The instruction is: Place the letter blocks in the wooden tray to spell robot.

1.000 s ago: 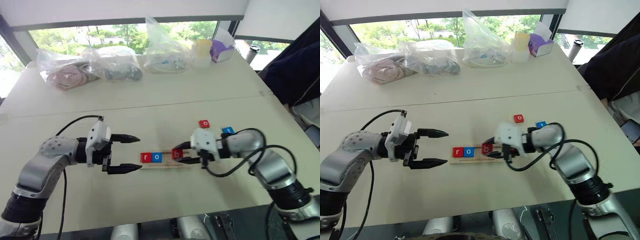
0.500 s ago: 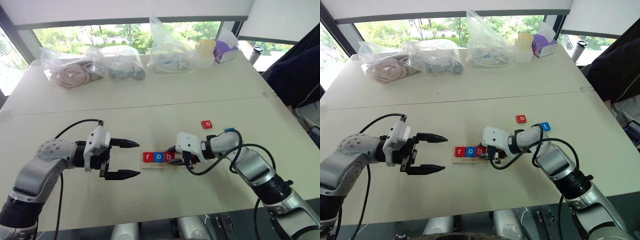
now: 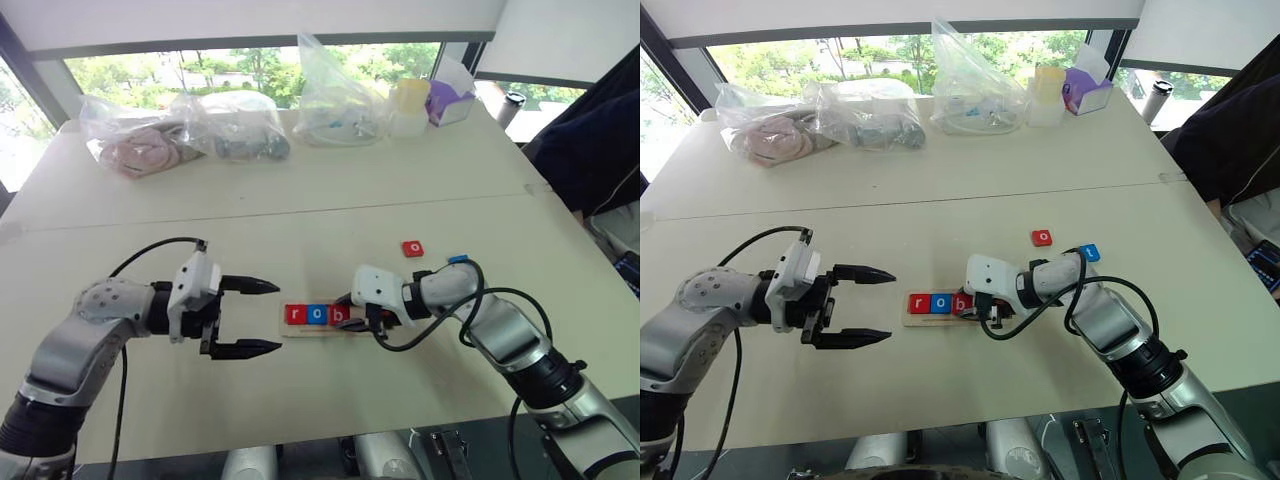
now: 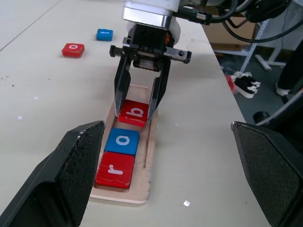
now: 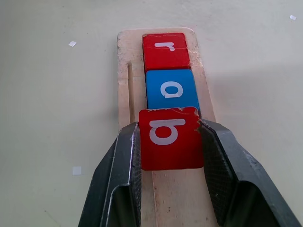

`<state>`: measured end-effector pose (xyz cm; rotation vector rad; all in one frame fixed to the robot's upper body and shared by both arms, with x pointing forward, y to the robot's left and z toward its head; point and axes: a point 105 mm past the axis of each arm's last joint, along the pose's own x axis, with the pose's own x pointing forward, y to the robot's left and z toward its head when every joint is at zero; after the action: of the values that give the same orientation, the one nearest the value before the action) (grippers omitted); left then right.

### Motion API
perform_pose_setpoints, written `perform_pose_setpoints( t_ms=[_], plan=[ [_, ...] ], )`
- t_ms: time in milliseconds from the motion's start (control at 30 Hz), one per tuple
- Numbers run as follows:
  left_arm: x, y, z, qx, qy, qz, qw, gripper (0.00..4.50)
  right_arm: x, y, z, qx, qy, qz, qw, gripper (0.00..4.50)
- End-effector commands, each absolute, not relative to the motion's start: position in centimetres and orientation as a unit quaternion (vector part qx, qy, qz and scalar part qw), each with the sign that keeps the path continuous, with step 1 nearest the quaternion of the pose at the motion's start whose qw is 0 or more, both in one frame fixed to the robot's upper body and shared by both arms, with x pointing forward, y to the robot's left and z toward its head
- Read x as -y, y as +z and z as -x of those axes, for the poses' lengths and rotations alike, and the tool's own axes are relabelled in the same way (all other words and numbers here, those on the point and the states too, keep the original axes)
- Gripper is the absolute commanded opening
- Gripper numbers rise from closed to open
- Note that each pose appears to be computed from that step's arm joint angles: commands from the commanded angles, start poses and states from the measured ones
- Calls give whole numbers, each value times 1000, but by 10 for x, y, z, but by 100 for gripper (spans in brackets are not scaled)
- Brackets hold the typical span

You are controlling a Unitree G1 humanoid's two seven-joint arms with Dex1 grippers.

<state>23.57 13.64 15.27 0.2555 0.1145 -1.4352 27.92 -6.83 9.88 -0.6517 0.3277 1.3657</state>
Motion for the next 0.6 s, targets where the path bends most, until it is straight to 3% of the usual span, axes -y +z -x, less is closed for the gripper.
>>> perform_pose_setpoints(
  t_ms=[33,167,200,467,600],
  plan=[
    [-133,164,-234,-30,-658,-125,742,450,65,107,-283,-129,616,302,716,220],
    [-132,164,-234,-29,-656,-125,743,450,64,107,-284,-128,616,304,716,430],
    [-132,164,-234,-29,-656,-125,744,450,64,107,-285,-127,615,303,716,446],
    [-131,163,-235,-29,-654,-125,746,450,63,123,-293,-105,600,290,738,446],
    [-130,162,-235,-27,-653,-126,746,450,70,149,-319,-70,544,264,793,446]
  ],
)
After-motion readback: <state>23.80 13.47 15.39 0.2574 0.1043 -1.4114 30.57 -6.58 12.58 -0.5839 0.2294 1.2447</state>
